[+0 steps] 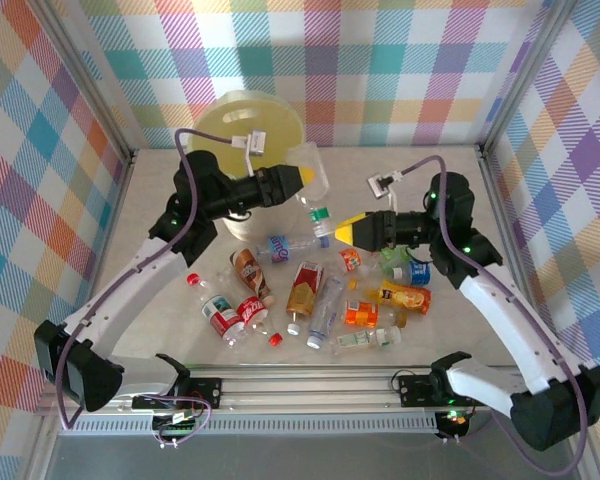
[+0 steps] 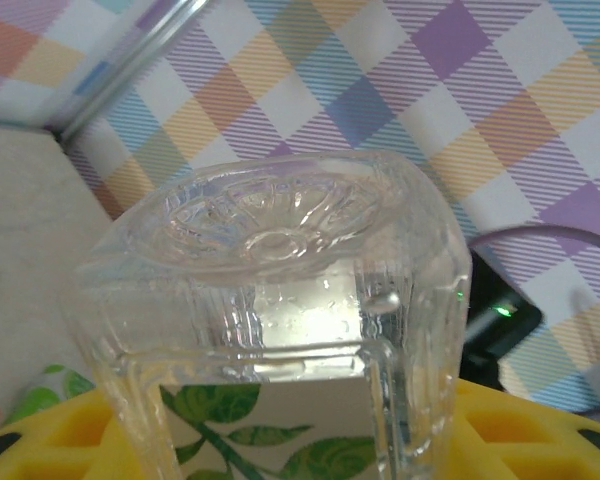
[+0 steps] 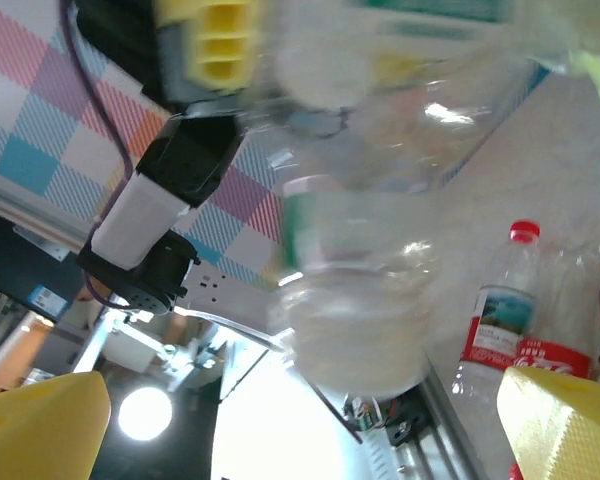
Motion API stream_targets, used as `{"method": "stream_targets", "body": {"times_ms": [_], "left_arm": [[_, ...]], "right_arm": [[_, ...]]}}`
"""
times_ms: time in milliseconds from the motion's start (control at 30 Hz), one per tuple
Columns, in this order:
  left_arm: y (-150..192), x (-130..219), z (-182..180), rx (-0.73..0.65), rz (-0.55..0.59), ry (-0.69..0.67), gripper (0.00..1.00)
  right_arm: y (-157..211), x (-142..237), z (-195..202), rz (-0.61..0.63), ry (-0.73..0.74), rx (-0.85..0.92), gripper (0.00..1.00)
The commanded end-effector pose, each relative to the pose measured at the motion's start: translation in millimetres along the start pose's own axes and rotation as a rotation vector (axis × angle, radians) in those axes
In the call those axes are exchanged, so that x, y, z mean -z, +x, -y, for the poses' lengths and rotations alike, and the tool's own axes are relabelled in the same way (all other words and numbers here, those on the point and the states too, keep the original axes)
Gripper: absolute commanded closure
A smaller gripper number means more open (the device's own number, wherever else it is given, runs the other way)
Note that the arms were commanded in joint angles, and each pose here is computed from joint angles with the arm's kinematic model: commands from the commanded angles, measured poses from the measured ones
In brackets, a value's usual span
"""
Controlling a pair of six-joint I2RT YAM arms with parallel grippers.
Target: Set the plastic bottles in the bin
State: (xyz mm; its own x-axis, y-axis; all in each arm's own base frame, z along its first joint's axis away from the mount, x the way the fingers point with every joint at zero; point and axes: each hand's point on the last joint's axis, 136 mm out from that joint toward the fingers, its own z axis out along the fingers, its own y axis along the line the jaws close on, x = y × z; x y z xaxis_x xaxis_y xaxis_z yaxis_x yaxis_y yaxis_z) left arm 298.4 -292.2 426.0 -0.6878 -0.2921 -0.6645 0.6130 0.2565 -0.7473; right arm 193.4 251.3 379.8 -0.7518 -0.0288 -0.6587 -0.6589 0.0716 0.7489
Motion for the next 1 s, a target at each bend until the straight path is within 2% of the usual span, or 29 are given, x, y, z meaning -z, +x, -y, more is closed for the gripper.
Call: {"method": "stream_targets", "body": {"times_ms": [0, 167, 400, 567, 800, 967], "left_arm": [[-3, 10, -4, -0.093, -0.042, -0.107, 0.54], [-18, 17, -2, -0.19, -0.053, -0.204, 0.54], [-49, 27, -22, -0.324, -0.036, -0.444, 0.52], [-75, 31, -27, -0.395, -0.001, -0.544, 0.54], [-102, 35, -54, -0.46, -0.002, -0.712, 0.54], [-125, 34, -64, -0.512, 0.008, -0.761, 0.54]], "right_arm": [[-1, 12, -15, 0.033, 0.087, 0.147, 0.0], [-8, 28, -15, 0.114, 0.231, 0.213, 0.0], [-13, 50, -23, 0.204, 0.358, 0.296, 0.0], [-7, 51, -28, 0.225, 0.324, 0.306, 0.0], [6, 51, -12, 0.214, 0.346, 0.301, 0.0], [10, 49, -8, 0.196, 0.341, 0.302, 0.0]]}}
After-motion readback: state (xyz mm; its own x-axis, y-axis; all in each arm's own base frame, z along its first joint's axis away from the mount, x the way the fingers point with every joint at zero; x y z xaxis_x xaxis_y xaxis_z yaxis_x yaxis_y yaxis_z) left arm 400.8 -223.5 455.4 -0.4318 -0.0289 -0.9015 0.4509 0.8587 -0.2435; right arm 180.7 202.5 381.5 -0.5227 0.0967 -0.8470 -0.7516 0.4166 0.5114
